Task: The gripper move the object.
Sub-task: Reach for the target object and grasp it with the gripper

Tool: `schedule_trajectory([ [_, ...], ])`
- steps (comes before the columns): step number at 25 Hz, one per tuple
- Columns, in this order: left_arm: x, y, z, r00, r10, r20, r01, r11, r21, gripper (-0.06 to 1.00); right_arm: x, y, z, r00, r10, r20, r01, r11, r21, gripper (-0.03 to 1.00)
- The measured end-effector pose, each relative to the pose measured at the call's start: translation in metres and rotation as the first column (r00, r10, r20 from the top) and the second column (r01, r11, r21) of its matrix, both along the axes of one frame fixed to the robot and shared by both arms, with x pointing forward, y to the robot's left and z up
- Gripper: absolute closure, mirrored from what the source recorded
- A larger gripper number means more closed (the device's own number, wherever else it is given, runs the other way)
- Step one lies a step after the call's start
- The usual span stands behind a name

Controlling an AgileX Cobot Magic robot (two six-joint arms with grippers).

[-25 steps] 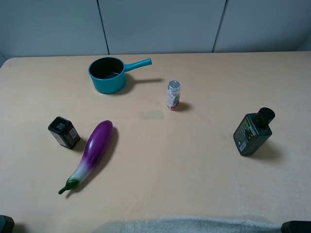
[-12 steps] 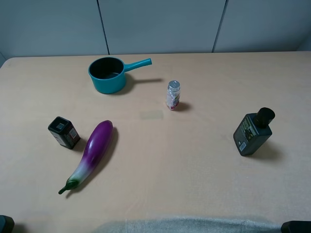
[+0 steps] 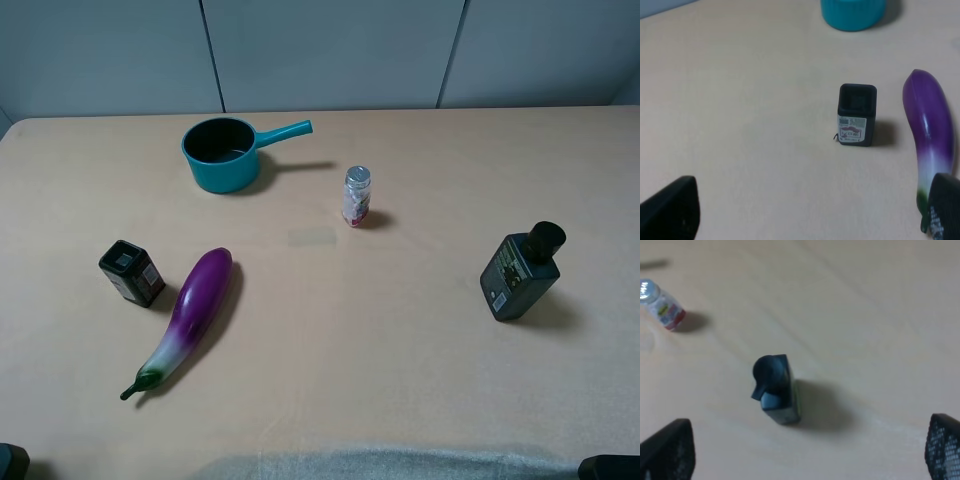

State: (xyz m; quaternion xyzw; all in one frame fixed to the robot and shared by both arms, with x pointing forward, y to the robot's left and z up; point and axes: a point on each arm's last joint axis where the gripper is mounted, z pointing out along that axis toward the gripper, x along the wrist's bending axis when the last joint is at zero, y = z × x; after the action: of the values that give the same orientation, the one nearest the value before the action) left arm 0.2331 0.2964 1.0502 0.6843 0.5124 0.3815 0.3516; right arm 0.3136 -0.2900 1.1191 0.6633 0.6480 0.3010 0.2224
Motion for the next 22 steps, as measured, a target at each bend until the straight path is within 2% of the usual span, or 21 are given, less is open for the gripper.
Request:
schedule_trajectory([
  [7, 0.0, 0.0, 0.0, 1.0, 0.0, 0.0, 0.0, 1.0, 0.0, 0.05, 0.027, 0.007, -0.009, 0.987, 0.069, -0.144, -0.067, 0.998, 0.016, 0.28],
  [15, 0.0, 0.0, 0.0, 1.0, 0.0, 0.0, 0.0, 1.0, 0.0, 0.05, 0.073, 0.016, -0.039, 0.925, 0.122, -0.36, -0.126, 0.992, 0.015, 0.28],
  [22, 0.0, 0.0, 0.0, 1.0, 0.0, 0.0, 0.0, 1.0, 0.0, 0.05, 0.103, 0.021, -0.059, 0.898, 0.139, -0.418, -0.148, 0.989, 0.012, 0.28],
])
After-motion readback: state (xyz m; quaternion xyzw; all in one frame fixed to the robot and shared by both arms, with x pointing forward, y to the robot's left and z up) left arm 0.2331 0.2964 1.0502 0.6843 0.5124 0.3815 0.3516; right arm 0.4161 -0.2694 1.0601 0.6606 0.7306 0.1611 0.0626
